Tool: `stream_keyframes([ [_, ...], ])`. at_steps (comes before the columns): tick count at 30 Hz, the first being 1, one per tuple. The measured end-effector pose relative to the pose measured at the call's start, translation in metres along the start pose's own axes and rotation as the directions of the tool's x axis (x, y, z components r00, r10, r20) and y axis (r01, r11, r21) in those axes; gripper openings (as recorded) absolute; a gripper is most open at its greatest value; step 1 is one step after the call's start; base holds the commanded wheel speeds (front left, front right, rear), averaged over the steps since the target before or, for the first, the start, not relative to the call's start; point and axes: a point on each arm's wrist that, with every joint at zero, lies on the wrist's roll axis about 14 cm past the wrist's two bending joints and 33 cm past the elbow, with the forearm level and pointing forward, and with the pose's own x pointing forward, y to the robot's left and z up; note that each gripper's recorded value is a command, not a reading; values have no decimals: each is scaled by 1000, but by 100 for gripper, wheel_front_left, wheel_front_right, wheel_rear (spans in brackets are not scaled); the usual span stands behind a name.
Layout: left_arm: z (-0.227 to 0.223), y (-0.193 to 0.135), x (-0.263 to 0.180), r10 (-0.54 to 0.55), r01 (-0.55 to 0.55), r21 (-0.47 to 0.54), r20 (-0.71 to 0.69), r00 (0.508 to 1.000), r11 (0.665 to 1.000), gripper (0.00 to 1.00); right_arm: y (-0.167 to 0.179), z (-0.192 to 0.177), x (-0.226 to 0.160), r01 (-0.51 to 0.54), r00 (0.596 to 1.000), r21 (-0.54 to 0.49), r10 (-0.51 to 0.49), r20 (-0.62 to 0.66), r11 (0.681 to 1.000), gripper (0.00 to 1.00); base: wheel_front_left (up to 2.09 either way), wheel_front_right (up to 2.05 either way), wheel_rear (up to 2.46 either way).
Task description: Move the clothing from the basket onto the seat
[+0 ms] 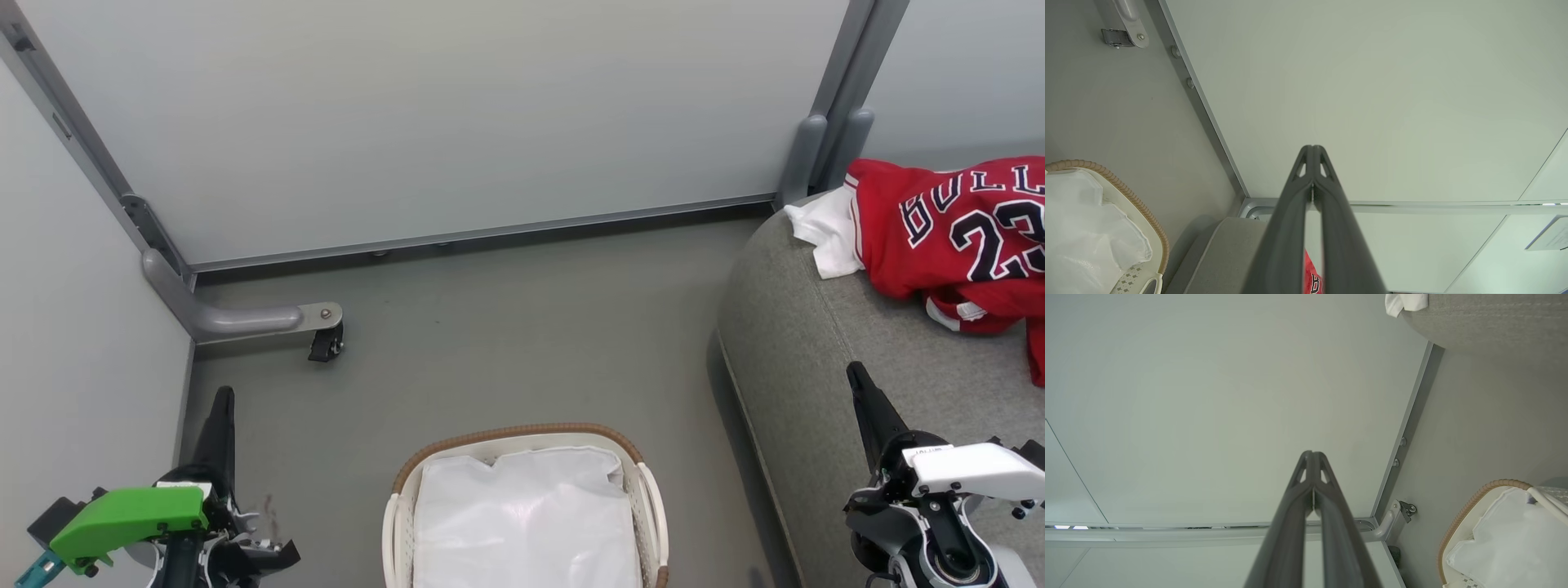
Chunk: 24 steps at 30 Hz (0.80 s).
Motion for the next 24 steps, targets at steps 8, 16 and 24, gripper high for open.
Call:
stream_keyframes([
  [8, 2, -5, 0, -20, 20, -45, 3, 1000, 999, 0, 3, 0, 0, -13, 1000, 50, 13, -4, 999, 0, 0, 0, 0],
  [16, 2, -6, 1, -23, 24, -44, 3, 1000, 999, 0, 3, 0, -1, -13, 1000, 50, 13, -4, 999, 0, 0, 0, 0],
  [24, 2, -6, 1, -23, 23, -44, 3, 1000, 999, 0, 3, 0, -1, -13, 1000, 50, 13, -4, 999, 0, 0, 0, 0],
])
